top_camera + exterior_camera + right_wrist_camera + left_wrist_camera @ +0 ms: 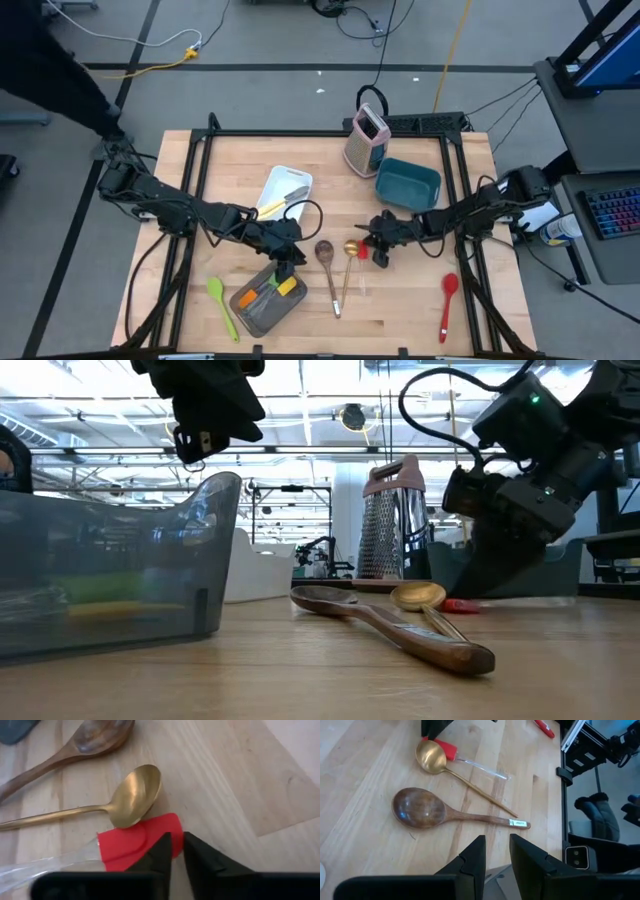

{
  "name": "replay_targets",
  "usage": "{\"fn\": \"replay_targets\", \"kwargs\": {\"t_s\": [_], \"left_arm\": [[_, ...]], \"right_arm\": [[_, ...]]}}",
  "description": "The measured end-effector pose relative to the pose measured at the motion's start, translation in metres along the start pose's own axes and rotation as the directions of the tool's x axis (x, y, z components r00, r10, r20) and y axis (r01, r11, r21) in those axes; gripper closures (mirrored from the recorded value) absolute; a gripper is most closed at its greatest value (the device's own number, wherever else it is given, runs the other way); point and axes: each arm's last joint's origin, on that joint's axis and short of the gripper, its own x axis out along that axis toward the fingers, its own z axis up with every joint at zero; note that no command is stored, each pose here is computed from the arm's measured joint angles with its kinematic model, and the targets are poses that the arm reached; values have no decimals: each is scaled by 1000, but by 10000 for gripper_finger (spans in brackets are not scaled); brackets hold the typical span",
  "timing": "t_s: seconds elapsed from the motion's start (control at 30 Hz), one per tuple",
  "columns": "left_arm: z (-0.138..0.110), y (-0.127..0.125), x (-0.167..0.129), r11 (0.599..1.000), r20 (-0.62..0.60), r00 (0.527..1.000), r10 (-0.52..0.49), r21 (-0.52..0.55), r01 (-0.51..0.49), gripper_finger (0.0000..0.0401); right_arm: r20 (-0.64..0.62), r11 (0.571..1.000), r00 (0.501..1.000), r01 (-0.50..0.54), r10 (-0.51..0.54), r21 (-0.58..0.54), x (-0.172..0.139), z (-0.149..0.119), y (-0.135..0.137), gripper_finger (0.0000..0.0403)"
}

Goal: Pick & Place Kitchen Items
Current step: Put the red spatula into the black bin

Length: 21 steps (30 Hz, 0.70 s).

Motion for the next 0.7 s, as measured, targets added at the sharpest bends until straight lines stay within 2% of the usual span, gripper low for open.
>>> {"fn": "replay_targets", "kwargs": {"t_s": [0.1, 0.33, 0.7], "left_arm": [[0, 0, 0, 1000, 0, 1000, 0, -7, 0, 311], [0, 0, 0, 1000, 0, 1000, 0, -8, 0, 311], [0, 0, 0, 1000, 0, 1000, 1, -12, -1, 311]], "right_arm": [[22, 1000, 1000, 5, -4, -23, 0, 0, 2, 396], [70, 993, 997, -36, 44, -115, -1, 5, 6, 401], [123, 989, 991, -44, 62, -140, -9, 12, 9, 402]]}}
